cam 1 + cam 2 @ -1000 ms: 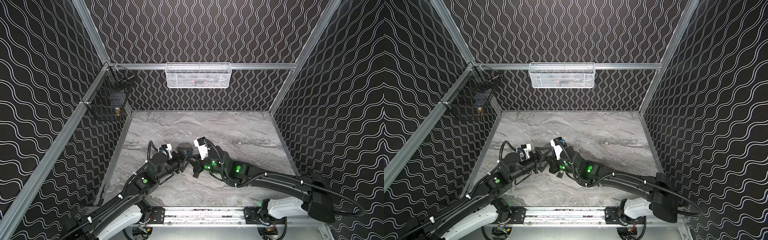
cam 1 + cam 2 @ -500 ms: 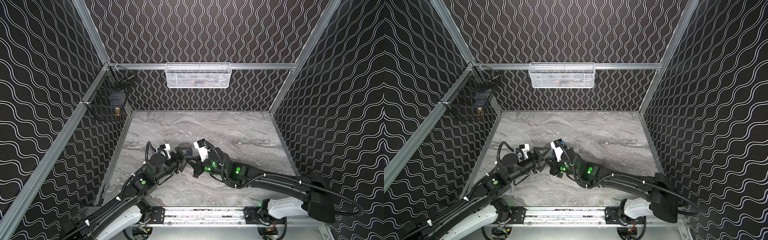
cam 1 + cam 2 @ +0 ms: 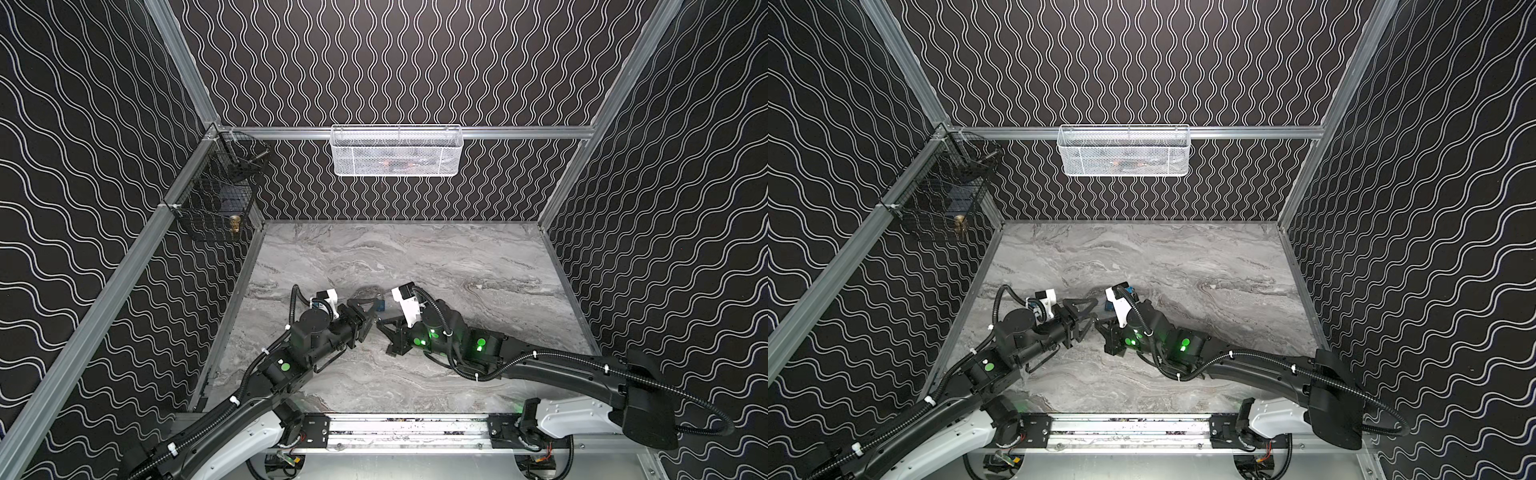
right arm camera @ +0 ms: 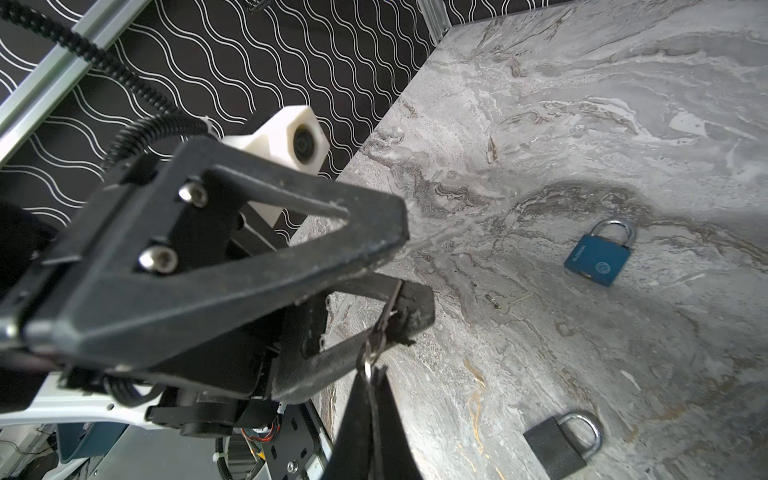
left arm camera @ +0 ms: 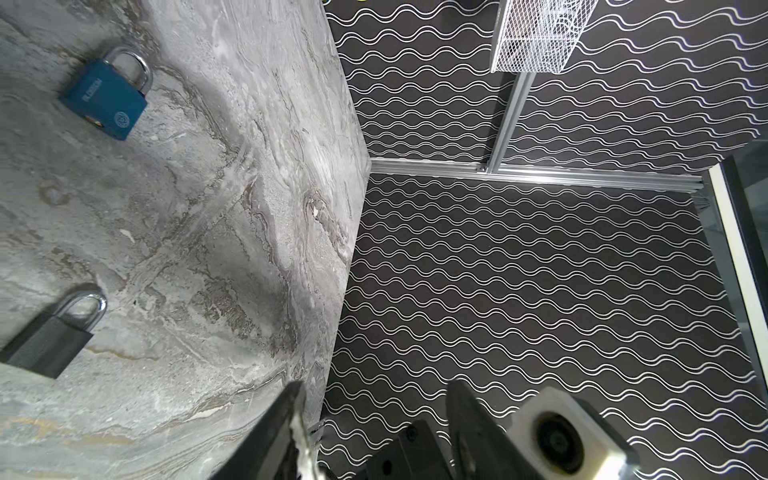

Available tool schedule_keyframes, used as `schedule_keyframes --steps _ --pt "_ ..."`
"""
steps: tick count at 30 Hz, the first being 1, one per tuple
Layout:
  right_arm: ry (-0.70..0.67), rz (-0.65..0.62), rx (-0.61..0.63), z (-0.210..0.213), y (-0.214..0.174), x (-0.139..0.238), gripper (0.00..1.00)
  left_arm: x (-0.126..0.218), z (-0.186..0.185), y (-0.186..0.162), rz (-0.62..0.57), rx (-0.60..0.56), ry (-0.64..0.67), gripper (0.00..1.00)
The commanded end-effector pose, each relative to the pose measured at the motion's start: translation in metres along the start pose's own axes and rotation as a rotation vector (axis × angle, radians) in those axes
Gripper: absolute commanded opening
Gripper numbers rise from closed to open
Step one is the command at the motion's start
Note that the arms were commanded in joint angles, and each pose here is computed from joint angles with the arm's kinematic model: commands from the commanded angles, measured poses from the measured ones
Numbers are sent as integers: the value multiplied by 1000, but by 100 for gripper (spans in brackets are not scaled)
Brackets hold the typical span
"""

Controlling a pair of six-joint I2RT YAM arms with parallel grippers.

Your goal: Unlock with the key

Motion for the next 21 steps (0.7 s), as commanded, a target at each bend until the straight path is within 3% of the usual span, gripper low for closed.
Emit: schedule_keyframes --steps 1,21 --pt "9 -26 -8 2 3 2 0 1 -3 2 -22 8 -2 53" --pt "5 -27 -13 1 2 6 0 -2 1 2 -21 2 22 13"
Point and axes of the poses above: each gripper's point midway between its finger pads, its own x axis back along the fingers, its own z axis along the line the jaws close on, y = z × x, the point moved 9 cm from there along x, back along the fingers, and after that the axes turned 12 degrees about -x, right-handed, at the moved point
